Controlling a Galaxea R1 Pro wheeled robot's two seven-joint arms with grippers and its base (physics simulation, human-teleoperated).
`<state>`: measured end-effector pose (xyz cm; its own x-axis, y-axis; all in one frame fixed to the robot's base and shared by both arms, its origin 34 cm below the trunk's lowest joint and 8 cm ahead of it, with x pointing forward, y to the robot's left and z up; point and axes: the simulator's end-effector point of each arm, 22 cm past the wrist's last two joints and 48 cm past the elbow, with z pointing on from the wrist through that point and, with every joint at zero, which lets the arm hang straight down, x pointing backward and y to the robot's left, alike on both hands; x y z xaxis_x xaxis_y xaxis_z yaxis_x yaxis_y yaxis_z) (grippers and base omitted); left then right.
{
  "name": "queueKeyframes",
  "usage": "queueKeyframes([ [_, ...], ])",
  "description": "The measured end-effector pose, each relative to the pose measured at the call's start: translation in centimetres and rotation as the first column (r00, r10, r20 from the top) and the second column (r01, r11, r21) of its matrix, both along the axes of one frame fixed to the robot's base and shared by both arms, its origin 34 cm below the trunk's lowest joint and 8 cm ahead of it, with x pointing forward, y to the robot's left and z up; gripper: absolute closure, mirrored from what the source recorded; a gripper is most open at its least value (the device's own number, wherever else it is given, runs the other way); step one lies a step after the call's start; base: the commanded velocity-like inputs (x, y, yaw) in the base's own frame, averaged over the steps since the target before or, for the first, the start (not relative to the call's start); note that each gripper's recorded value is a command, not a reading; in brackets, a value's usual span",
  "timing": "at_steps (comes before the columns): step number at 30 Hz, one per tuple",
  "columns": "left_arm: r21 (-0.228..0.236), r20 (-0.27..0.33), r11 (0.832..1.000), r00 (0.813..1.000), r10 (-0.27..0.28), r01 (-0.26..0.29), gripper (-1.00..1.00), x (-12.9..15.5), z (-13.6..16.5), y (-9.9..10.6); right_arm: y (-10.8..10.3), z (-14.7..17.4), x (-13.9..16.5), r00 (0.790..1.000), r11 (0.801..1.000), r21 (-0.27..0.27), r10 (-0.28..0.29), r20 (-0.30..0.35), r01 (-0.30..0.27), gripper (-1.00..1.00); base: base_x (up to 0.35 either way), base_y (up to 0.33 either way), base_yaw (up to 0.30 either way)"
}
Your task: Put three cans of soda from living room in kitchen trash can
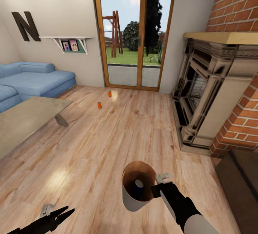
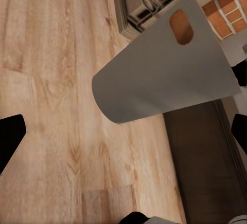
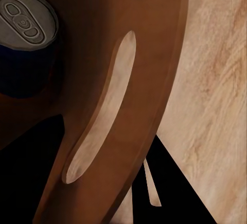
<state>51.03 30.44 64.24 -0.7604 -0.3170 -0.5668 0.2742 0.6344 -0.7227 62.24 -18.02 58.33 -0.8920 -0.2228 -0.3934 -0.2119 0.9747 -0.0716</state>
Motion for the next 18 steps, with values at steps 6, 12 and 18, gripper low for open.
queueKeyframes([
  [6, 0.000, 0.000, 1.000, 1.000, 0.000, 0.000, -1.00, 0.00, 0.00, 0.00, -0.01, 0.01, 0.01, 1.000, 1.000, -0.001, 0.000, 0.000, 0.000, 1.00, 0.310, 0.000, 0.022],
  [12, -0.001, 0.000, 1.000, 1.000, 0.000, 0.000, -1.00, -0.01, 0.01, -0.01, -0.03, 0.02, 0.04, 1.000, 1.000, -0.002, 0.001, 0.001, -0.001, 1.00, 0.344, 0.000, 0.002],
  [18, -0.001, 0.000, 1.000, 1.000, -0.001, 0.001, -1.00, -0.01, 0.02, -0.02, -0.03, 0.02, 0.04, 1.000, 1.000, -0.002, 0.001, 0.001, -0.001, 1.00, 0.347, 0.000, 0.000],
])
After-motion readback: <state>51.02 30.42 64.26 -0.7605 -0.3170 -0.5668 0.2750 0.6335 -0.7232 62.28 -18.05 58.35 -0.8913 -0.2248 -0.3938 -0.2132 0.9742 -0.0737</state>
